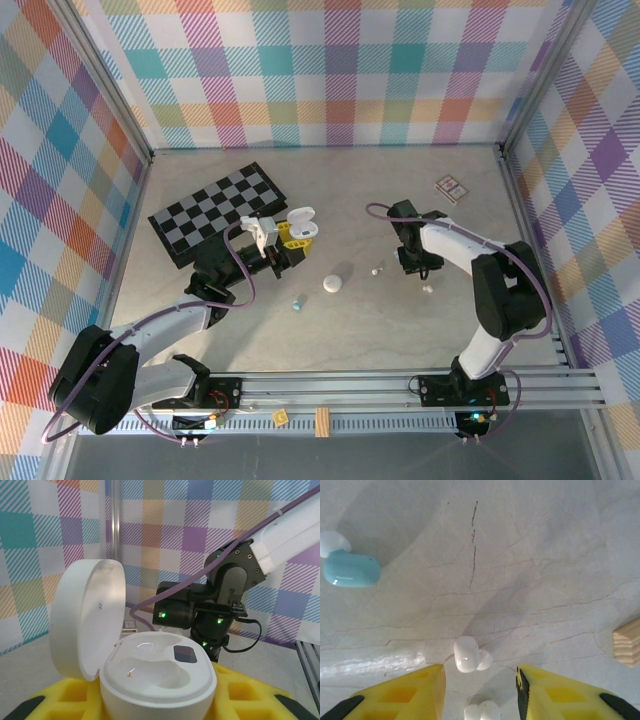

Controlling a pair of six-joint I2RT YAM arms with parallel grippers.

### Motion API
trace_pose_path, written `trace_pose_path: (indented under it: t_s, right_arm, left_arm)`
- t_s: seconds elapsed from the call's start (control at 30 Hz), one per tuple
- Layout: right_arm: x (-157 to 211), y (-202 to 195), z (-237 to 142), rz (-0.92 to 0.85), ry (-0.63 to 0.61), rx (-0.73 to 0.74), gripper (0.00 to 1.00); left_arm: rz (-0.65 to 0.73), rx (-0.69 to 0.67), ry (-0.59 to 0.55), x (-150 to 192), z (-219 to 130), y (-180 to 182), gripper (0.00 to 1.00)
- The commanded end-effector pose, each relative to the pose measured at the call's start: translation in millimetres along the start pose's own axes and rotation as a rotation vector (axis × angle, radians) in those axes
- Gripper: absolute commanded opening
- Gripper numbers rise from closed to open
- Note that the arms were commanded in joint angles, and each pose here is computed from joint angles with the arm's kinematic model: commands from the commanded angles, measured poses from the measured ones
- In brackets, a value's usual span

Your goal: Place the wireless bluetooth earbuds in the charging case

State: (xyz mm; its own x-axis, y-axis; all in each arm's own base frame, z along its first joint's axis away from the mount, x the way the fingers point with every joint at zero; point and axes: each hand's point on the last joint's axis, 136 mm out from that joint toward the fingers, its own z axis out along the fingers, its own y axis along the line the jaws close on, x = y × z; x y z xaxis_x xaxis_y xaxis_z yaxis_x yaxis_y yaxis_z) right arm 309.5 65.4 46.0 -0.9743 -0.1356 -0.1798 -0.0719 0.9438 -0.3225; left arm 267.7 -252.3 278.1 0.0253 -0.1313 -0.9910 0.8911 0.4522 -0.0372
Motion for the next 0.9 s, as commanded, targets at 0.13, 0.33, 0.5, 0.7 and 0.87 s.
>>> trace_pose_path:
  t_s: [0.13, 0.33, 0.5, 0.7, 0.87]
  right_arm:
    - [1, -1, 8, -0.124, 0.063, 0.102, 0.40]
    - [0, 1, 17, -0.135, 0.086, 0.121, 0.37]
    - [3, 3, 23, -0.143, 0.105, 0.125, 0.37]
    - [7, 1, 26, -0.150, 0.127, 0.143, 0.37]
    - [8, -5, 22, -0.136, 0.127, 0.172, 0.35]
  left_arm:
    - [0.034, -0.006, -0.018, -8, -6, -1, 0.34]
    - [0.037, -0.012, -0.015, -8, -6, 0, 0.34]
    - [0.037, -0.010, -0.015, -8, -5, 0, 0.34]
    - [0.038, -0.009, -0.014, -8, -4, 0, 0.34]
    - [0.037, -0.009, -0.012, -8, -4, 1, 0.34]
